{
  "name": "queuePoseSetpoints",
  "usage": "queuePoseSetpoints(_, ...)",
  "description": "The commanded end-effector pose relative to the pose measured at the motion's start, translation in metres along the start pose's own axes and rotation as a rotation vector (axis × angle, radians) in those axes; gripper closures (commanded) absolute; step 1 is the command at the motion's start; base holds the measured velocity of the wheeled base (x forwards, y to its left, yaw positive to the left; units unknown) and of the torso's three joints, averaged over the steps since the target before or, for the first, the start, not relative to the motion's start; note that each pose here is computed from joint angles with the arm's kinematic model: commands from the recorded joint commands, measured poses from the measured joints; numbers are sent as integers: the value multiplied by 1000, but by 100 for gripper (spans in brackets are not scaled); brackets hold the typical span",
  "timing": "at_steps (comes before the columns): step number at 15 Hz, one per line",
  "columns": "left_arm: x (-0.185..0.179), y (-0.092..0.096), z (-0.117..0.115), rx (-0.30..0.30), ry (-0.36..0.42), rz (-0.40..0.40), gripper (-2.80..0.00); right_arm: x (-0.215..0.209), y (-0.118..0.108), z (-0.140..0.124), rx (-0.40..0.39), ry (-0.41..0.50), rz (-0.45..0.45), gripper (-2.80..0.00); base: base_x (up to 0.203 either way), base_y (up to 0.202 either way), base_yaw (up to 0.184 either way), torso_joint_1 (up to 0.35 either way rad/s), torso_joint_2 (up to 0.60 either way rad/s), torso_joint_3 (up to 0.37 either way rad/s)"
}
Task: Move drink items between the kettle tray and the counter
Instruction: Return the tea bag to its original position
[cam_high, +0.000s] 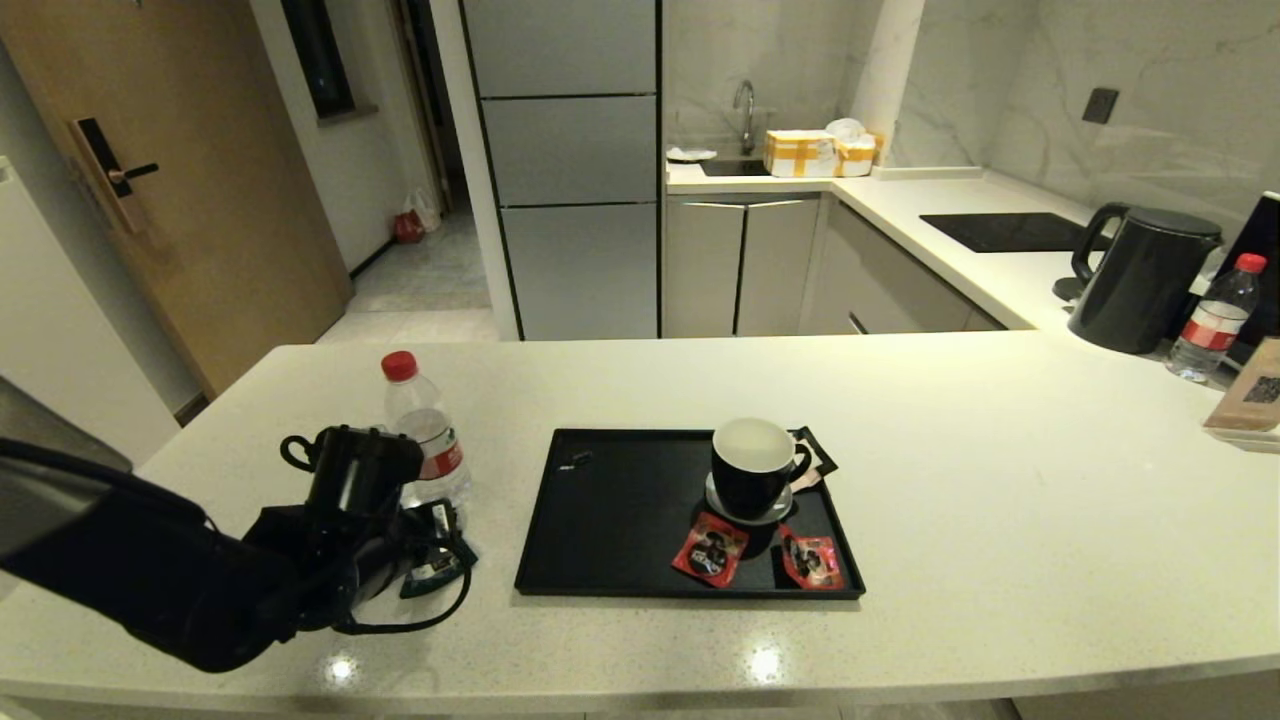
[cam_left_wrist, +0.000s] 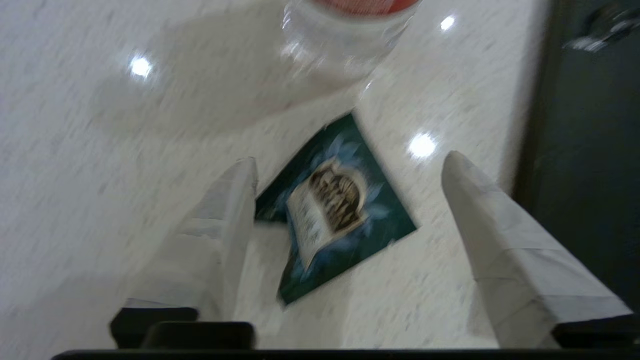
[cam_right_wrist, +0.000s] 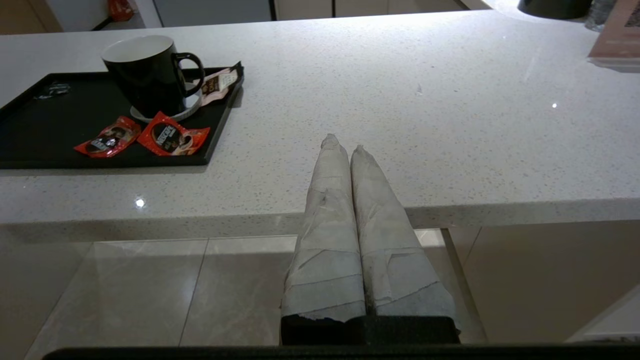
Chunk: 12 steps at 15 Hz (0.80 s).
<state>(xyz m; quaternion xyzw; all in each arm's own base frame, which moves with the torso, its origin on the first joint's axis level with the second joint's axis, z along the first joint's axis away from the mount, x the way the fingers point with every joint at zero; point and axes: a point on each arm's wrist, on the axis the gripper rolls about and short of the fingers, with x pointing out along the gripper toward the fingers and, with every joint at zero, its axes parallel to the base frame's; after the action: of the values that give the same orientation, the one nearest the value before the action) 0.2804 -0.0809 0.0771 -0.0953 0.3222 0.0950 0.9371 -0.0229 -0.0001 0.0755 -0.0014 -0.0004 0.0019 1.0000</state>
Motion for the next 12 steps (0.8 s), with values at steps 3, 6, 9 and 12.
queuePoseSetpoints(3,-12,6,0,-9,26,52,-280,0,0,0,0,1,1,0,0,0,0,0,0,0)
queuePoseSetpoints(6,-8,9,-7,-18,62,95,-280,0,0,0,0,1,1,0,0,0,0,0,0,0)
queuePoseSetpoints(9,13,5,-17,-61,110,125,-280,0,0,0,0,1,1,0,0,0,0,0,0,0)
queuePoseSetpoints(12,26,-3,-14,-88,121,105,-280,0,0,0,1,1,1,0,0,0,0,0,0,0)
